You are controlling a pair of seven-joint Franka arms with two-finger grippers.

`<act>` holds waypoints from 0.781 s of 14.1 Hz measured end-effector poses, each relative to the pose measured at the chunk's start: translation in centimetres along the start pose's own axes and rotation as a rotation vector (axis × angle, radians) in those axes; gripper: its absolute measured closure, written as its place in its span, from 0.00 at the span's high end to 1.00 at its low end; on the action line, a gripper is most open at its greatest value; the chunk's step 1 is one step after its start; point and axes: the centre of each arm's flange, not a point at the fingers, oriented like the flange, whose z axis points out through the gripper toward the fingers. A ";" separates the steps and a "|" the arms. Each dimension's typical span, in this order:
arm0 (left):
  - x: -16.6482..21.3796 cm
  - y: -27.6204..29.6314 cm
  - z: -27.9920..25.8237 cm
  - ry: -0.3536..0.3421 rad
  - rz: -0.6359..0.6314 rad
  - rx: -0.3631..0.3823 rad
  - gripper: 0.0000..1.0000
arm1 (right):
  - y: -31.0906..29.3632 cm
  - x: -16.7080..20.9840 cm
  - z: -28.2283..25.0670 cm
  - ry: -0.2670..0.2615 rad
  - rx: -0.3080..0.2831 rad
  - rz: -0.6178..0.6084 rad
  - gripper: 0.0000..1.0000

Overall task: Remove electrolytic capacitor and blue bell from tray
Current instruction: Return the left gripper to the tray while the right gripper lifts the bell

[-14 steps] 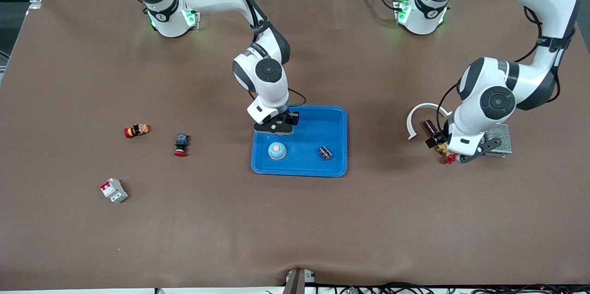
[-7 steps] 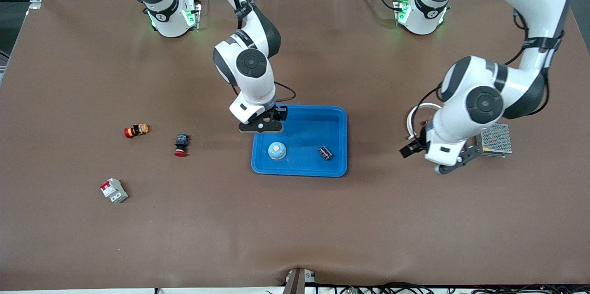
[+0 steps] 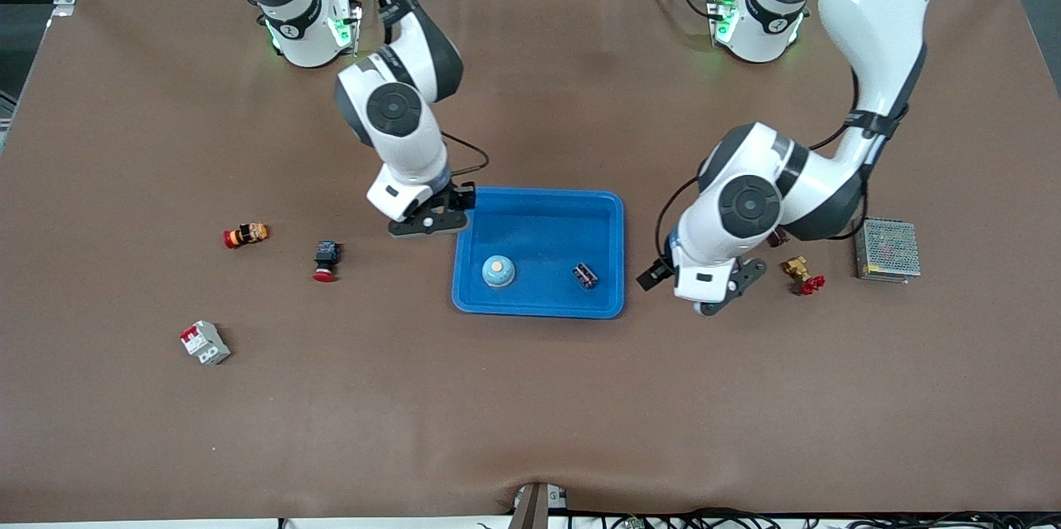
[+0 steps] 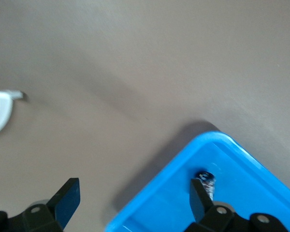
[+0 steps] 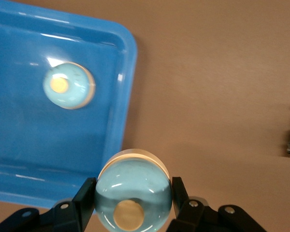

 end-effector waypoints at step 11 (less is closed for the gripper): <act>-8.0 5.5 7.5 0.001 -0.145 -0.116 1.00 | 9.9 -1.4 -0.1 0.037 0.021 -0.114 0.68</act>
